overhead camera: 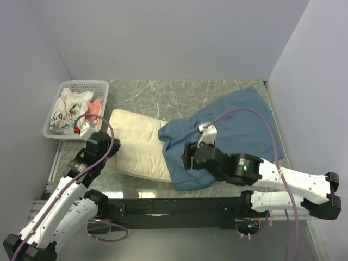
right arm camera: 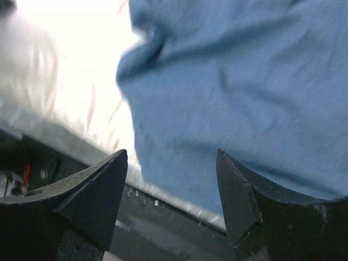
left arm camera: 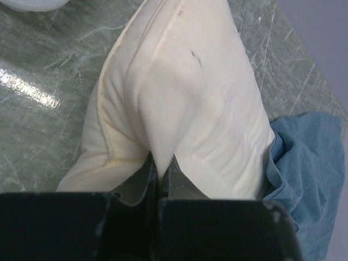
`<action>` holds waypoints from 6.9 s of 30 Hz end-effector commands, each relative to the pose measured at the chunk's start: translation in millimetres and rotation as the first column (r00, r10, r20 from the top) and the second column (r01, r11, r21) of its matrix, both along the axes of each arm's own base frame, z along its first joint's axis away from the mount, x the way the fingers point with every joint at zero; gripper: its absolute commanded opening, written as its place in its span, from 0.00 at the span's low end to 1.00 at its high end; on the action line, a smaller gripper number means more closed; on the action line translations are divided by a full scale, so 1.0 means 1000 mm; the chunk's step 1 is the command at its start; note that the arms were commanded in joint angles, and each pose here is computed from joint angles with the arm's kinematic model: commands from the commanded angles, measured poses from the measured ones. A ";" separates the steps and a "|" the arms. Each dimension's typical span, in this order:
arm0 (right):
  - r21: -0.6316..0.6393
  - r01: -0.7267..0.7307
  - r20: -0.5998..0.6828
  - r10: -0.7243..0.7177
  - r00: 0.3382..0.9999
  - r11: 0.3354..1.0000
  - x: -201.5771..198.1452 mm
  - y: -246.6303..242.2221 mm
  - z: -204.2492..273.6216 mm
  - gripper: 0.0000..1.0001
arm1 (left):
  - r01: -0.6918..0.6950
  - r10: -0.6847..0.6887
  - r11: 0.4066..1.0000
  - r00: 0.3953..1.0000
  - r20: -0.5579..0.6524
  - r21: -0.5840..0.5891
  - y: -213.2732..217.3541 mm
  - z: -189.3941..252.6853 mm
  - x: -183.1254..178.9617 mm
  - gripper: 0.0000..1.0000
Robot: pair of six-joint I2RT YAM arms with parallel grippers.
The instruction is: Put the pillow into the pillowcase
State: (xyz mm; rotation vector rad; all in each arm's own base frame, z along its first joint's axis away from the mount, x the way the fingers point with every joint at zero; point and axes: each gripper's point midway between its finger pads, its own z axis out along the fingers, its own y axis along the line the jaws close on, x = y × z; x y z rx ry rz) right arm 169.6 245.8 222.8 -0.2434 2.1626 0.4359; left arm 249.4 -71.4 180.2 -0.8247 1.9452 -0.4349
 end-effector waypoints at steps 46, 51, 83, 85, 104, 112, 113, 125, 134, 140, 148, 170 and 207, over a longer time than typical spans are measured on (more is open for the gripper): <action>0.052 -0.159 0.118 0.152 0.981 0.986 0.135 0.089 0.101 0.00 | 0.535 -0.547 0.832 0.754 0.364 0.143 -0.075 0.175 -0.033 0.98; 0.078 -0.131 0.070 0.126 0.990 0.988 0.156 0.085 0.072 0.00 | 0.579 -0.641 0.763 0.735 0.222 0.288 -0.099 0.136 0.007 0.96; 0.190 -0.136 0.016 0.135 0.991 0.972 0.186 0.060 0.107 0.00 | 0.161 -0.199 0.317 0.975 -0.100 0.935 -0.117 0.001 0.032 1.00; 0.192 -0.136 0.024 0.134 0.991 0.972 0.183 0.058 0.112 0.00 | 0.149 -0.185 0.283 0.978 -0.098 0.948 -0.118 -0.006 0.035 0.99; 0.228 -0.139 0.191 0.096 0.977 0.964 0.144 0.024 0.197 0.12 | 0.574 -0.648 0.656 0.762 -0.025 0.490 -0.184 0.171 0.018 0.01; 0.179 -0.121 0.227 0.079 0.971 0.976 0.105 0.031 0.177 0.31 | 0.656 -0.679 0.723 0.733 0.047 0.218 -0.186 0.134 0.028 0.01; 0.176 -0.108 0.225 0.067 0.972 0.978 0.104 0.027 0.173 0.37 | 0.650 -0.670 0.733 0.741 0.048 0.203 -0.181 0.128 0.031 0.01; 0.136 0.107 0.246 -0.138 0.959 0.985 0.098 -0.021 0.103 0.84 | 0.672 -0.682 0.725 0.731 0.021 0.152 -0.177 0.106 0.047 0.01; 0.054 0.167 0.212 -0.175 0.962 0.984 0.119 -0.017 0.047 0.88 | 0.685 -0.695 0.715 0.718 0.034 0.138 -0.186 0.118 0.058 0.01; 0.083 0.124 0.157 -0.136 0.978 0.989 0.160 -0.008 0.076 0.07 | 0.660 -0.649 0.752 0.741 0.170 -0.007 -0.190 0.168 0.073 0.01; 0.011 -0.164 0.044 0.163 0.986 0.986 0.057 0.104 0.032 0.00 | 0.622 -0.554 0.727 0.781 0.287 -0.291 -0.194 0.194 0.091 0.01; 0.258 -0.333 0.322 0.244 0.915 0.907 -0.007 0.014 0.267 0.03 | 0.378 -0.238 0.815 0.909 0.342 -0.439 -0.143 0.252 0.078 0.01; -0.061 -0.133 -0.302 0.108 0.947 0.989 0.160 0.085 -0.099 0.00 | -0.039 0.021 0.971 0.997 0.077 0.237 0.019 0.137 0.067 0.99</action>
